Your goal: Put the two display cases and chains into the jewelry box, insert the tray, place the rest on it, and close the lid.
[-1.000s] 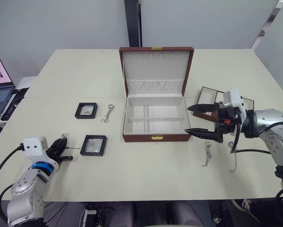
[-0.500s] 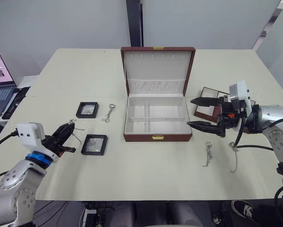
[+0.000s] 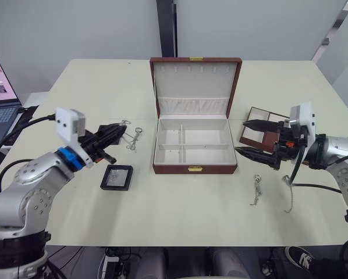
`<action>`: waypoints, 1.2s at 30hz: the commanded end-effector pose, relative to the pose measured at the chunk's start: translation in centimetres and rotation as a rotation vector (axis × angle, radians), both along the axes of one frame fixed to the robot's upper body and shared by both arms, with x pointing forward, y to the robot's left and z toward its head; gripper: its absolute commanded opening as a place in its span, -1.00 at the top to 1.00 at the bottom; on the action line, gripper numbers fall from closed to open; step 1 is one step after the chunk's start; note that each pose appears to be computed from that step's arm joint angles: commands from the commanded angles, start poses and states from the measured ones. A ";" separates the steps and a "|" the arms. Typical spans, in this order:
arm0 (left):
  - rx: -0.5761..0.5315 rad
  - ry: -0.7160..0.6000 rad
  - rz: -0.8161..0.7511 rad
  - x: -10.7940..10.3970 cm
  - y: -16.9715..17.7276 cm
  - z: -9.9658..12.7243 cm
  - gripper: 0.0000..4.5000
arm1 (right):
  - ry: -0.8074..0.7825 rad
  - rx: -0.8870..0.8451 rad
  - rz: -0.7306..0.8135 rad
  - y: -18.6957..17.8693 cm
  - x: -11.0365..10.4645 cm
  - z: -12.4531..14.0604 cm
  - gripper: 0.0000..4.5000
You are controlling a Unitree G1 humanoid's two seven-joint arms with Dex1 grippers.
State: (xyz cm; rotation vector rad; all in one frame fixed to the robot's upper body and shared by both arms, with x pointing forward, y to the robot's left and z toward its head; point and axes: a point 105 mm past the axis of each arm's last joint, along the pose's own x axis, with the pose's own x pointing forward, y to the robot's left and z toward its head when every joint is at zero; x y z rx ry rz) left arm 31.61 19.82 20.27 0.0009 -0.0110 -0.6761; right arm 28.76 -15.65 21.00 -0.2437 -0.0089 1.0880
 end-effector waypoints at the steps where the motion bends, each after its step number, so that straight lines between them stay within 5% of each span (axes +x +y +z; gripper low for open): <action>1: 0.010 -0.031 -0.075 1.0 -1.6 0.9 0.97 | -0.065 0.009 -0.031 -0.3 -0.7 1.4 -1.00; 17: 0.042 -0.058 -0.222 6.0 -6.6 0.0 0.97 | -0.081 0.016 -0.196 -1.9 -2.2 0.7 -1.00; 35: 0.028 -0.050 -0.215 6.8 -7.4 -1.1 0.97 | -0.073 0.018 -0.213 -2.0 -2.5 0.5 -1.00; 36: 0.027 -0.050 -0.217 6.8 -7.4 -1.1 0.81 | -0.072 0.017 -0.213 -2.0 -2.5 0.5 -1.00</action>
